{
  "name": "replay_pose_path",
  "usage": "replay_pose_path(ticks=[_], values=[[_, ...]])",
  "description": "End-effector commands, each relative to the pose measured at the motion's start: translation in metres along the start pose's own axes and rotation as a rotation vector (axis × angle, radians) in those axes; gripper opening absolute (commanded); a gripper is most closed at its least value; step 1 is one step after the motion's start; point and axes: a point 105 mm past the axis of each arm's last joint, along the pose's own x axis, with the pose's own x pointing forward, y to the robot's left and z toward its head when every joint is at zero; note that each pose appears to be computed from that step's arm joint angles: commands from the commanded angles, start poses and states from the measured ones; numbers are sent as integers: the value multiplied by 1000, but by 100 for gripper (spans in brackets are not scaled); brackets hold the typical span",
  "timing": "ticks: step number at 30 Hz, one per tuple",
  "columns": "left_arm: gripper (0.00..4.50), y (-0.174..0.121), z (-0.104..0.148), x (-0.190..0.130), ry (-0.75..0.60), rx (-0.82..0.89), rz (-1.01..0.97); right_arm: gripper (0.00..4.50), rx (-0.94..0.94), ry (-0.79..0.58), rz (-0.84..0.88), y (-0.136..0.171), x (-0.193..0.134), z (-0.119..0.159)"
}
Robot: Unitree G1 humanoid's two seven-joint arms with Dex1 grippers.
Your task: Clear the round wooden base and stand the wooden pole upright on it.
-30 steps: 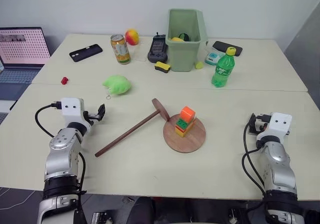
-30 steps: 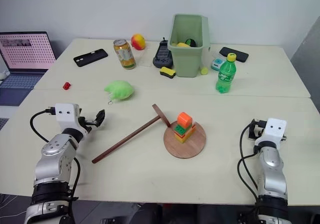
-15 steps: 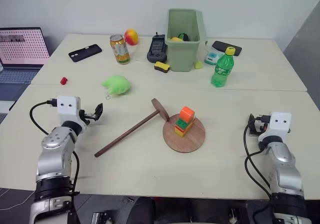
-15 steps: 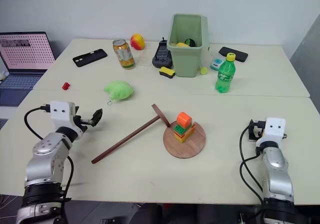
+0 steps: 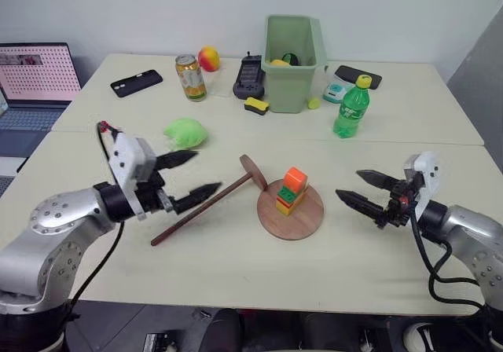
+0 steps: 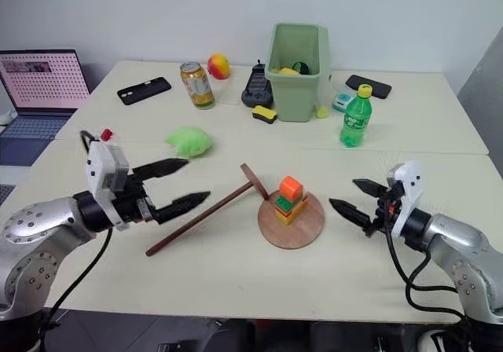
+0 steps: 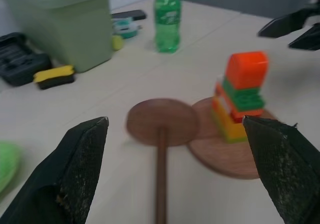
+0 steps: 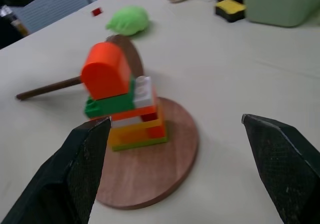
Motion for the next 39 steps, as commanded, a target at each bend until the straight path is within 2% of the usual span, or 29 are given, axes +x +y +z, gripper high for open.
replay_pose_path(ticks=[1, 10, 24, 29, 31, 38, 39], values=[[450, -30, 11, 7, -34, 20, -124, 439, -25, -63, 39, 14, 19, 17], [450, -43, 8, 1, -30, -5, -166, 439, -44, -120, 50, 38, 58, 18], [450, -51, 11, 5, -52, -7, -161, 439, -65, -122, 45, 39, 78, 11], [450, -51, 10, 4, -51, -10, -155, 358, -70, -128, 45, 38, 80, 11], [450, -51, 10, 4, -52, -10, -152, 302, -72, -129, 46, 38, 80, 11], [450, -49, 10, 5, -55, -7, -148, 160, -84, -123, 54, 39, 80, 7], [450, -48, 10, 5, -54, -6, -149, 153, -86, -123, 54, 39, 80, 7]])
